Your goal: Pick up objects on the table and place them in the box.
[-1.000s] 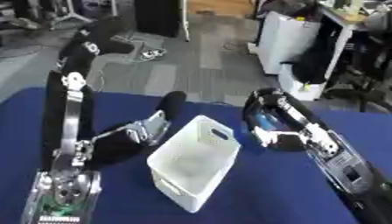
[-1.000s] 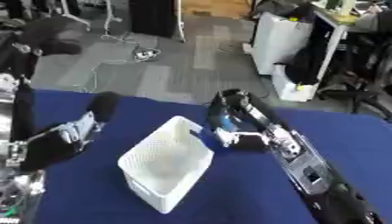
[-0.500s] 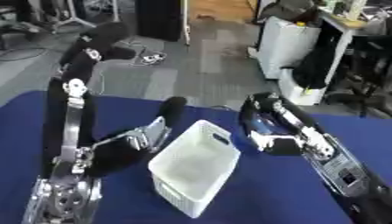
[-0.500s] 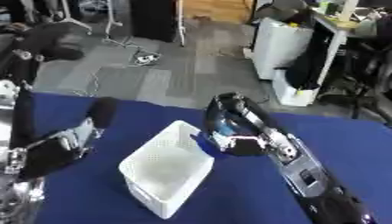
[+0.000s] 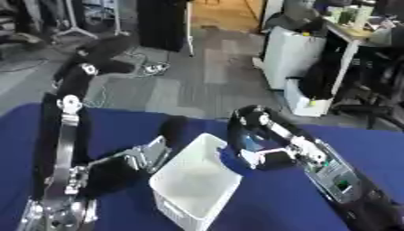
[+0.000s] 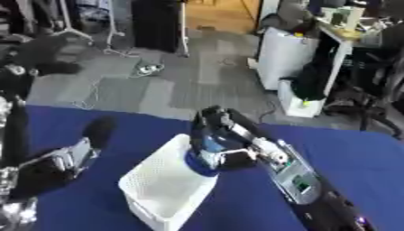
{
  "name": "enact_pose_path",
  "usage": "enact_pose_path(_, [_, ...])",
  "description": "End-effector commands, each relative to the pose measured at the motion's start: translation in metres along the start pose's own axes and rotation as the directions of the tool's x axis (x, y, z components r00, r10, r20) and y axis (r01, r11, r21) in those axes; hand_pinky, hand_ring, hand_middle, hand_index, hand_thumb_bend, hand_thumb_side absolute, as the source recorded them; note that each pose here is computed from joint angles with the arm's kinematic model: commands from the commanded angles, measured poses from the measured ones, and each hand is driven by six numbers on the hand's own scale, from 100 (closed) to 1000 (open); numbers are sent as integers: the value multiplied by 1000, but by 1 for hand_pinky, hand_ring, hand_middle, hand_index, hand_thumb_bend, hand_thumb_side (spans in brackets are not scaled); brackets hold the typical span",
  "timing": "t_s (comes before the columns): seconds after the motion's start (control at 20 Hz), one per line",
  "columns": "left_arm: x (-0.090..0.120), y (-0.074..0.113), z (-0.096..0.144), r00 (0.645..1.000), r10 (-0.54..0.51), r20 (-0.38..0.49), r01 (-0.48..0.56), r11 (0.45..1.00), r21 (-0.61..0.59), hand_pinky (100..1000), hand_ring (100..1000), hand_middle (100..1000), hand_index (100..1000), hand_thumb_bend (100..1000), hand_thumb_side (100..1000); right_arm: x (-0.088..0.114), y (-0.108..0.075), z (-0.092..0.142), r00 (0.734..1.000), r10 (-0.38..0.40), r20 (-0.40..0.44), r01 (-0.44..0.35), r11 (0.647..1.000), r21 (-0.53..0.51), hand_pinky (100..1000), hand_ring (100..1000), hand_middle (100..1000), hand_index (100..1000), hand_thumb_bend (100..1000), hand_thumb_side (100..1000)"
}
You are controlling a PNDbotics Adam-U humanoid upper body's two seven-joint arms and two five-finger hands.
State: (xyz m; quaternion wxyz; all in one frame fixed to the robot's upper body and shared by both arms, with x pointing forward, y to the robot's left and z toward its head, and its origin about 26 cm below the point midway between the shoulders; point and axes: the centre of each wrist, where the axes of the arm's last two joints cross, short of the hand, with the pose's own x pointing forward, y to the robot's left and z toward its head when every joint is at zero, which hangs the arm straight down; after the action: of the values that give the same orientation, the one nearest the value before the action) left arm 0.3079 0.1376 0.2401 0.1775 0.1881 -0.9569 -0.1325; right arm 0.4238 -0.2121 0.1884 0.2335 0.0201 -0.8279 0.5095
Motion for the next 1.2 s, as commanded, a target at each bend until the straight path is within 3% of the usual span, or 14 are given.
enact_pose_path(0.05, [10, 0, -8, 999, 30, 41, -31, 999, 21, 861, 686, 792, 862, 531, 594, 4, -6, -12, 999, 3, 36, -3, 1000, 10, 100, 100, 100, 100, 100, 238])
enact_pose_path(0.25, [14, -2, -10, 997, 47, 54, -48, 998, 28, 861, 688, 793, 862, 534, 593, 3, 0, -18, 999, -12, 42, 11, 1000, 23, 100, 100, 100, 100, 100, 209])
enact_pose_path(0.3, [15, -2, -11, 997, 51, 57, -53, 998, 29, 861, 689, 793, 862, 535, 592, 2, 1, -19, 999, -15, 42, 14, 1000, 25, 100, 100, 100, 100, 100, 243])
enact_pose_path(0.85, [26, -8, -16, 990, 107, 91, -110, 994, 28, 862, 691, 794, 862, 537, 591, 3, 4, -33, 998, -9, 63, 7, 999, 32, 100, 100, 100, 100, 100, 247])
enact_pose_path(0.95, [26, -9, -16, 989, 111, 94, -114, 993, 27, 862, 691, 794, 862, 538, 590, 2, 5, -33, 997, -12, 70, 10, 1000, 23, 100, 100, 100, 100, 100, 324])
enact_pose_path(1.0, [26, -9, -16, 989, 113, 95, -116, 993, 26, 862, 691, 794, 862, 538, 590, 2, 6, -33, 997, -17, 79, 15, 1000, 17, 100, 100, 100, 147, 100, 446])
enact_pose_path(1.05, [26, -9, -16, 989, 114, 95, -117, 993, 26, 862, 691, 794, 862, 538, 590, 2, 7, -33, 995, -24, 95, 23, 1000, 18, 100, 100, 100, 147, 100, 446])
enact_pose_path(1.1, [26, -9, -16, 989, 115, 96, -118, 993, 26, 862, 692, 794, 862, 538, 590, 2, 10, -33, 993, -31, 111, 27, 999, 37, 178, 414, 385, 421, 100, 689])
enact_pose_path(1.15, [26, -9, -16, 989, 115, 96, -118, 993, 26, 862, 692, 794, 862, 538, 590, 2, 12, -33, 992, -36, 124, 28, 997, 71, 100, 338, 304, 351, 100, 639])
enact_pose_path(1.2, [26, -9, -16, 989, 115, 96, -118, 993, 26, 862, 692, 794, 862, 539, 590, 1, 12, -32, 990, -43, 131, 31, 995, 94, 467, 636, 625, 650, 100, 839])
